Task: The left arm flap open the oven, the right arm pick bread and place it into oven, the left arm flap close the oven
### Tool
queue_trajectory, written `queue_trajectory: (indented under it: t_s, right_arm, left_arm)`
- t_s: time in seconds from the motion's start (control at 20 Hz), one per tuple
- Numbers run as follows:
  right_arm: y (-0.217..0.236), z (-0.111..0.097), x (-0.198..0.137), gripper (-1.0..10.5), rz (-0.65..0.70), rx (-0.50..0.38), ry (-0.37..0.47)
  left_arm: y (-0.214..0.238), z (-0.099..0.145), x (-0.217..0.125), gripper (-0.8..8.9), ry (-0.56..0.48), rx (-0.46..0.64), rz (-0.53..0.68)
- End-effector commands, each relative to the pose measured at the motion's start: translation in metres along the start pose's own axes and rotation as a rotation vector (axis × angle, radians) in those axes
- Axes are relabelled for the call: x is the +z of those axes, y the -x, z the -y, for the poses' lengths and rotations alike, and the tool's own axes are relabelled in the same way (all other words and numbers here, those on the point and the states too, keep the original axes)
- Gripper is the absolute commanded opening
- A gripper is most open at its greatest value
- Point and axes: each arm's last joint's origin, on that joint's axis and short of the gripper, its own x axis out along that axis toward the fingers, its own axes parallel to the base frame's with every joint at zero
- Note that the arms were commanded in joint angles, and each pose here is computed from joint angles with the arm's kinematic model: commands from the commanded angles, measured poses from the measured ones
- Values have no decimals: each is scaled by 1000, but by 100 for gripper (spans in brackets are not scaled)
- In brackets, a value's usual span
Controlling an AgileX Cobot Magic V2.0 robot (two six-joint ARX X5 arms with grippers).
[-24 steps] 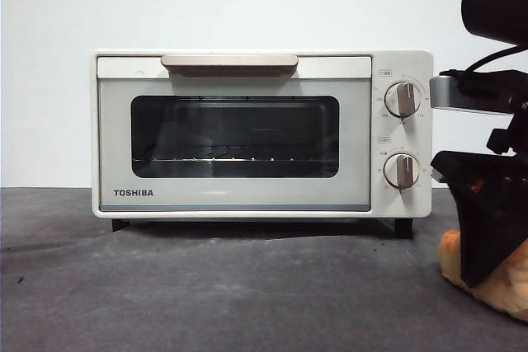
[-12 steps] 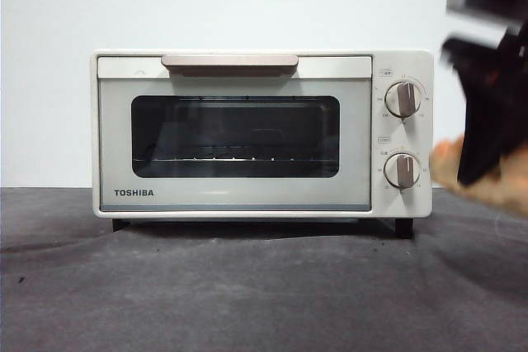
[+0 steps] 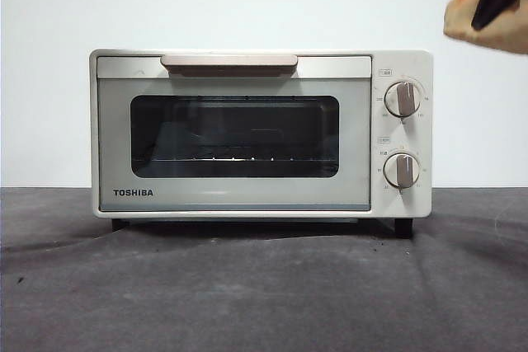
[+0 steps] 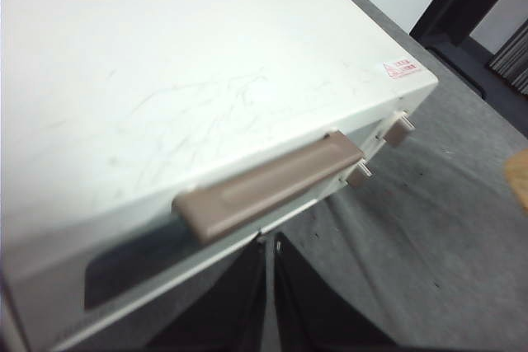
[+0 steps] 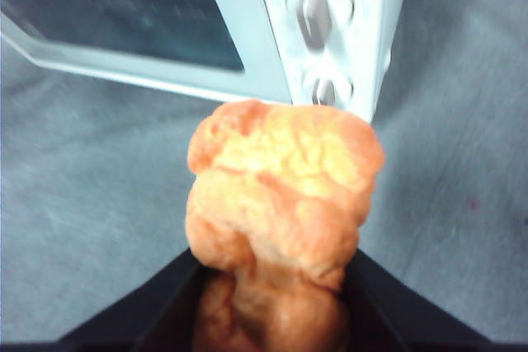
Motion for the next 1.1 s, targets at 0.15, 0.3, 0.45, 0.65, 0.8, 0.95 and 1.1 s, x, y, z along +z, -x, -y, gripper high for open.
queue_trajectory:
  t_s: [0.15, 0.3, 0.45, 0.65, 0.8, 0.95, 1.1]
  right_arm:
    - [9, -3, 5, 191, 40, 18, 13]
    - [9, -3, 6, 191, 40, 18, 13]
    - [9, -3, 6, 191, 40, 18, 16]
    - [9, -3, 6, 191, 41, 18, 16]
    - [9, -3, 6, 191, 41, 18, 17]
    - [9, -3, 6, 191, 41, 18, 19]
    - [9, -3, 6, 191, 42, 18, 19]
  left_arm:
    - [-37, 4, 20, 18, -61, 10, 14]
    - [-59, 5, 24, 18, -87, 25, -13]
    - [-76, 6, 21, 18, -106, 16, -47]
    - [-92, 7, 13, 18, -129, 43, -88]
    - [-100, 7, 8, 18, -150, 55, -113]
    - [-103, 12, 4, 18, -155, 47, -137]
    - [-105, 21, -2, 17, -165, 22, -183]
